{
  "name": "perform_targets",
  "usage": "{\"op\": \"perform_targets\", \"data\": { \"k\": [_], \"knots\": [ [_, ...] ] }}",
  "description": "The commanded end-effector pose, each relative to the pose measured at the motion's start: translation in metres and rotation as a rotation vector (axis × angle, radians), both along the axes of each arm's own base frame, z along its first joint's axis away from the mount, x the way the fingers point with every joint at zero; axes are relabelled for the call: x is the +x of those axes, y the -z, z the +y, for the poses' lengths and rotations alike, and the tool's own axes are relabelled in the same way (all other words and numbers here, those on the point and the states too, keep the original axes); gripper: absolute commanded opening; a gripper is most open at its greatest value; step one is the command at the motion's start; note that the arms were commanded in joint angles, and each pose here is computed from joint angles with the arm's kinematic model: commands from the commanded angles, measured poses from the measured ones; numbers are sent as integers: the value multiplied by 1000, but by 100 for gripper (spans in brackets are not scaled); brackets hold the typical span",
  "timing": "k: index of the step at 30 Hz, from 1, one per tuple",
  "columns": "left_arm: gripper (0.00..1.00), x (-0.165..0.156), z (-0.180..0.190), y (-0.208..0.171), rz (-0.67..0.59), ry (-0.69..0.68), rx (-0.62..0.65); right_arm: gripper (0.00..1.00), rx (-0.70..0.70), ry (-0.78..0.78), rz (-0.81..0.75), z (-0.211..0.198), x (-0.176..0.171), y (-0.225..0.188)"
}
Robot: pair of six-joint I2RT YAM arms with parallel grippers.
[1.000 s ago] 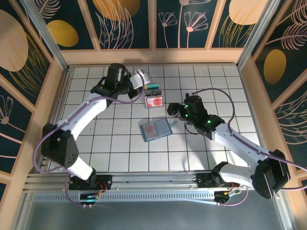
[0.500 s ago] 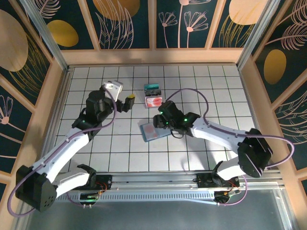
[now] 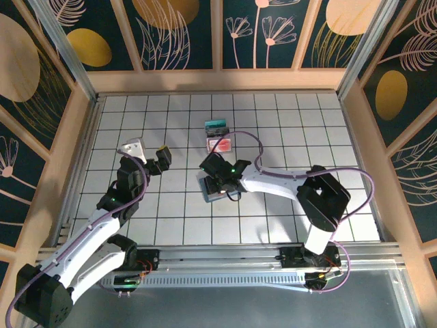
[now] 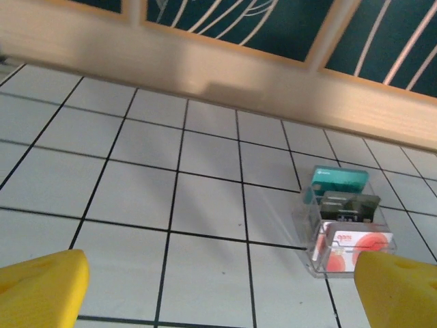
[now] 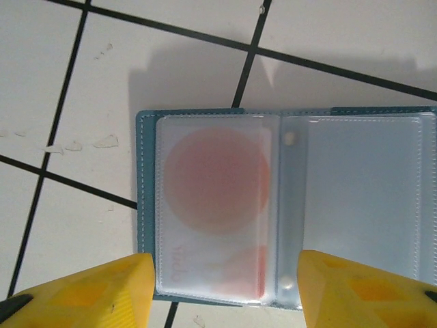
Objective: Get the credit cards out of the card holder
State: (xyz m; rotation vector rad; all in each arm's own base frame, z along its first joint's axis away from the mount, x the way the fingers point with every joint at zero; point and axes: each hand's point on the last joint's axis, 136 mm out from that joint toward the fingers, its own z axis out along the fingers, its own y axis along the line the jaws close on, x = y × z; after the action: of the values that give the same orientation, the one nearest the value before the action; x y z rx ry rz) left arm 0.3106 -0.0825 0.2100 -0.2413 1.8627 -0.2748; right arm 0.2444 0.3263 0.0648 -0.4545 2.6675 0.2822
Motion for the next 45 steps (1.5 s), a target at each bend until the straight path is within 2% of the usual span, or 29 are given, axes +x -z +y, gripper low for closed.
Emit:
{"op": "perform_targets", "data": {
  "k": [1,7,12,19,30,39,45],
  "knots": [
    [99,-1,15,1,-10,-98,-56,58,-41,-21,6,1,0,4],
    [99,-2,15,10,0,-110,-86,57,-51,-31,24,3,-2,11],
    [99,-2,17,24,30,-131,-92,50,-66,-36,36,2,-4,17],
    [99,-1,21,30,43,-164,-99,50,-65,-49,46,5,-4,22],
    [99,-2,27,38,67,-201,-91,59,-12,-82,60,21,-5,22],
    [99,-1,25,43,94,-201,-89,70,-31,-93,77,20,-6,36],
    [99,0,24,46,108,-199,-82,69,-57,-83,111,14,-10,53]
  ]
}}
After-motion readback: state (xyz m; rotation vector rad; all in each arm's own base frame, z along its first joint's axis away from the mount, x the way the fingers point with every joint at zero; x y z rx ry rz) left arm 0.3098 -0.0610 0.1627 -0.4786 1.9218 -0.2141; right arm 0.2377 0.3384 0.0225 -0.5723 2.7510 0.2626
